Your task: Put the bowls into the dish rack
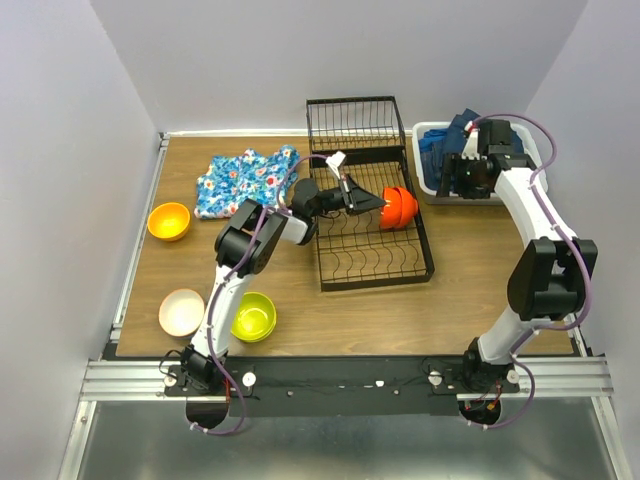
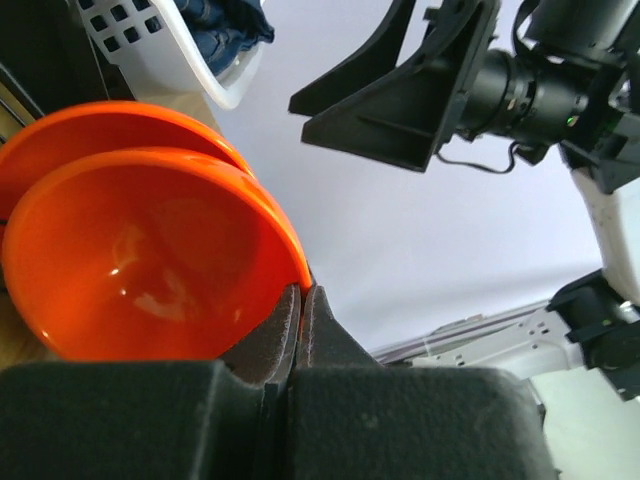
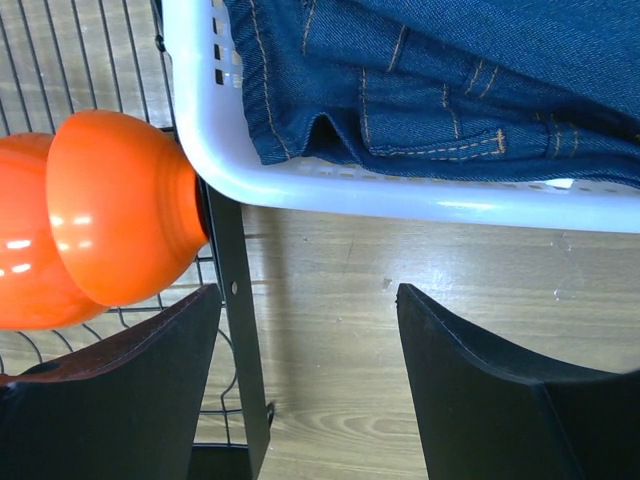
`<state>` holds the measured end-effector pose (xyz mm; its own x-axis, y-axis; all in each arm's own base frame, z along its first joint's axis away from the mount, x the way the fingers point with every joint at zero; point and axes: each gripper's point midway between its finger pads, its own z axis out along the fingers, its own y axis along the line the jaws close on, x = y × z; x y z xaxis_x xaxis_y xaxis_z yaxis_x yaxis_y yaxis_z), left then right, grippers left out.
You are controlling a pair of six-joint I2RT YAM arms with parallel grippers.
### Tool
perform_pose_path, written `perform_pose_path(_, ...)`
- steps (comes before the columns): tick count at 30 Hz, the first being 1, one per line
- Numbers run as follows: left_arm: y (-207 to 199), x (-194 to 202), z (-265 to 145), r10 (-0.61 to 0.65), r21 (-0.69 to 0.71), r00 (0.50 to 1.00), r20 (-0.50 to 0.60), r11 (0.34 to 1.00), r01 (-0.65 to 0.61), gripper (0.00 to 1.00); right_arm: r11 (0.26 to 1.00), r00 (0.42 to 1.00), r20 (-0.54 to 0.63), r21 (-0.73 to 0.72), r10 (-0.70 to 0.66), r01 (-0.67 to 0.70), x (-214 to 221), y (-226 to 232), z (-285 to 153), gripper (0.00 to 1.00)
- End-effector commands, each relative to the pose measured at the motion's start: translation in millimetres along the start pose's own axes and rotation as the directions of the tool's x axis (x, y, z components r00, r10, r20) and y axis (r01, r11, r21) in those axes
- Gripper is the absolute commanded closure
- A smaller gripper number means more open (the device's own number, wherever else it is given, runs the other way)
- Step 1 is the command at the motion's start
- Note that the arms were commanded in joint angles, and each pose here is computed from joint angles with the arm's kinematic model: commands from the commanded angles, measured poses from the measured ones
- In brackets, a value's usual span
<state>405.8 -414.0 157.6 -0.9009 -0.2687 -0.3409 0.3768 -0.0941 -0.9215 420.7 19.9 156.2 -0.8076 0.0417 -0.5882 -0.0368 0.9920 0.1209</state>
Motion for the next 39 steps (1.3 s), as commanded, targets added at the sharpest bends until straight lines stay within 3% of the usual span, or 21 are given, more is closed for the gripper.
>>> perform_pose_path(1,-21.2,-3.5,3.0,0.035,0.117,0.998,0.051,0.992,-0.041,1.00,1.000,1.000,-0.031,-0.005,0.001,-0.001,3.8,0.7,11.1,0.21)
perform_pose_path(17,4.4,-13.5,-20.2,-0.003,0.019,0.991,0.130,1.000,0.000,1.00,0.998,0.997,-0.046,-0.045,-0.055,0.053,2.9,28.3,25.9,0.21)
perform_pose_path(19,9.0,-13.4,-20.2,-0.015,0.000,0.991,0.131,1.000,0.015,0.98,0.998,0.998,-0.046,-0.048,-0.052,0.050,3.2,28.9,26.2,0.21)
perform_pose_path(23,8.9,-14.7,-18.5,0.008,-0.018,0.992,0.124,1.000,-0.006,0.81,0.997,0.998,-0.042,-0.054,-0.051,0.049,1.1,30.8,24.9,0.21)
perform_pose_path(34,-0.4,-12.3,-28.7,0.089,-0.137,0.993,0.079,0.988,-0.078,0.71,0.997,0.999,0.005,-0.062,-0.043,0.043,-9.4,33.9,13.8,0.21)
perform_pose_path(39,5.1,-13.4,-45.1,0.176,-0.259,0.982,0.062,0.953,-0.155,0.58,0.996,0.999,0.027,-0.073,-0.040,0.042,-11.4,36.7,3.7,0.20)
